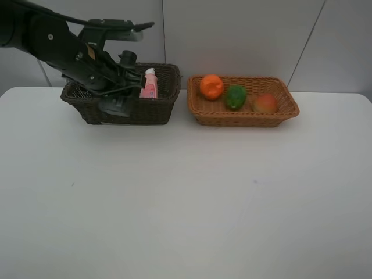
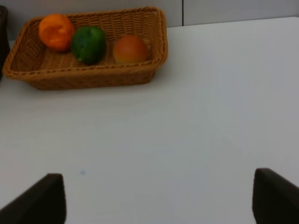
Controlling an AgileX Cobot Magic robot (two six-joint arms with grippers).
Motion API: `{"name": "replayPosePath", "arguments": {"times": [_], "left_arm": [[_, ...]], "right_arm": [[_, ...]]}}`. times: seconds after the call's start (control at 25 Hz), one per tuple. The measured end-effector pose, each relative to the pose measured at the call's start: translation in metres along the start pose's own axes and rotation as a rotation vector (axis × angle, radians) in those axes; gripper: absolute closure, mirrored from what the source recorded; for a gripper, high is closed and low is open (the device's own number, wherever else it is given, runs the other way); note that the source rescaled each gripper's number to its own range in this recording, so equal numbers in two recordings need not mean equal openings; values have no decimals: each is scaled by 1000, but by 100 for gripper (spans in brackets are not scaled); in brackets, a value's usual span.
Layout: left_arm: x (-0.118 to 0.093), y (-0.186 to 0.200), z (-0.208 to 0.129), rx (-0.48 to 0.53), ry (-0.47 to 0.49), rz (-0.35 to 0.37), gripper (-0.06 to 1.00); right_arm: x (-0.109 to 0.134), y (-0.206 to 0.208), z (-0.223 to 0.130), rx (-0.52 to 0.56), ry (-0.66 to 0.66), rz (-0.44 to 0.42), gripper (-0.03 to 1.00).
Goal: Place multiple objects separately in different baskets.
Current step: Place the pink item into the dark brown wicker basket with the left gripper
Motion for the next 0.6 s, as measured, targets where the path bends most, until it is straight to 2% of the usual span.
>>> {"name": "replayPosePath", "arguments": {"times": [0.16, 0.36, 0.48, 0.6], "left_arm": [[-7, 2, 27, -149, -41, -34, 12], [-6, 3, 51, -304, -163, -41, 12], [4, -7, 52, -337, -213, -21, 12], [21, -24, 45, -345, -203, 2, 12]], "right_arm": [[0, 0, 0, 0, 0, 0, 26], [0, 0, 0, 0, 0, 0, 26], [0, 0, 0, 0, 0, 0, 26], [0, 0, 0, 0, 0, 0, 26]]}}
Point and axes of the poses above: a point on each arm's last joint axis where the gripper is mounted, y pointing back along that axis away from the gripper, x along the wrist's bending axis when the last joint is at zero, z = x × y, the point moved 9 cm from there along -y, pointing out along that axis toward the gripper, and after that the axes turned 5 degrees about -y, right-handed, at the moved point
